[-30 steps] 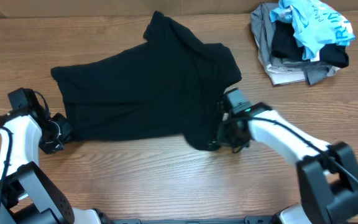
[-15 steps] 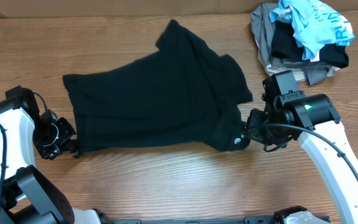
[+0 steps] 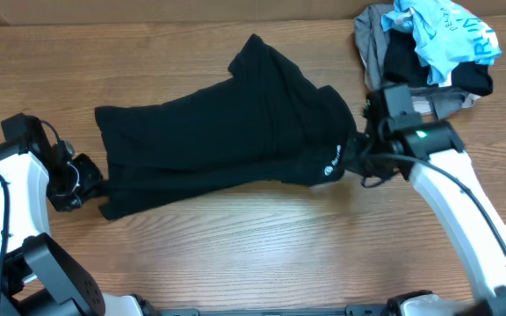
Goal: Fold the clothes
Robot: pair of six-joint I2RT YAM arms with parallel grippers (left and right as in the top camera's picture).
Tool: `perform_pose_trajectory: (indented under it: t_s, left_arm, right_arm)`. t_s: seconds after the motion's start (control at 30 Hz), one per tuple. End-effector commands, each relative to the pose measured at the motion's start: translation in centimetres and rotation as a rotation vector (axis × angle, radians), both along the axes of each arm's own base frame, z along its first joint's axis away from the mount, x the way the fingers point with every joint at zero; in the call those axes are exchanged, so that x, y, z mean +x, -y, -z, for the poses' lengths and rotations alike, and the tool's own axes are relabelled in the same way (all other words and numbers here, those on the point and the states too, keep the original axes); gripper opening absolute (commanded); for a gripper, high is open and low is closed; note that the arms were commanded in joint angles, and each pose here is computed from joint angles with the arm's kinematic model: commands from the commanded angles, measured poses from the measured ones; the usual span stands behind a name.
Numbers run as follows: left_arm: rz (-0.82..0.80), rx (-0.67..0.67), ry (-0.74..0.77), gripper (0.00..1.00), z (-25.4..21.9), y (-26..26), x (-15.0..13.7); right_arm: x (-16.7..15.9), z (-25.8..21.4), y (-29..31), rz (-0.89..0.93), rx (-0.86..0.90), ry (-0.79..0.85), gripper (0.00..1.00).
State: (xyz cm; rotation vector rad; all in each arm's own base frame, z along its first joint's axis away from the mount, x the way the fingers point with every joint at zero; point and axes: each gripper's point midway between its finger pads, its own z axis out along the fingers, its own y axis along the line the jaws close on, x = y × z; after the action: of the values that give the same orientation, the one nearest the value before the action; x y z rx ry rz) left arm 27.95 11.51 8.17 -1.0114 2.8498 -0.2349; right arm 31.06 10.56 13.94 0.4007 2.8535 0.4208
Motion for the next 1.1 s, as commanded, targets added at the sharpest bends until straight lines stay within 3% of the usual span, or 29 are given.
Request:
perform_pose_trajectory:
  t_s: [0.0,0.2,0.47,0.53,0.57,0.67,0.8,0.93,1.07]
  left_arm:
    - [-0.015,0.046,0.068,0.04,-1.1,-0.9,1.5]
    - [-0.013,0.109,0.173,0.04,-1.5,-1.4,4.6]
    - [0.087,0.148,0.188,0.05,0.1,0.9,7.4]
    - [0.102,0.170,0.158,0.16,1.1,1.0,7.5]
    - [0.106,0.183,0.139,0.28,1.6,1.0,7.5]
    - [0.103,0.203,0.091,0.55,3.1,0.4,7.2]
    - [0.067,0.205,0.093,0.72,3.1,-1.0,7.2]
    - [0.044,0.194,0.154,0.78,0.6,-2.3,8.7]
    - [0.228,0.103,0.344,0.80,-4.2,0.0,12.9]
  right_arm:
    - [2.9,1.1,-0.9,-0.037,0.019,0.040,0.04]
    - [7.5,3.8,-1.9,-0.048,0.032,0.124,0.04]
    - [9.2,7.6,-2.5,-0.056,0.029,0.102,0.06]
    - [9.4,7.5,-2.5,-0.066,0.028,0.115,0.27]
    - [9.6,7.4,-2.6,-0.081,0.026,0.125,0.41]
    - [9.7,7.0,-2.8,-0.115,0.026,0.135,0.64]
    - [10.3,4.1,-2.8,-0.157,0.012,0.154,0.73]
    - [11.8,-2.1,-3.1,-0.225,-0.006,0.222,0.81]
    - [13.0,-9.9,-3.4,-0.309,-0.032,0.356,0.90]
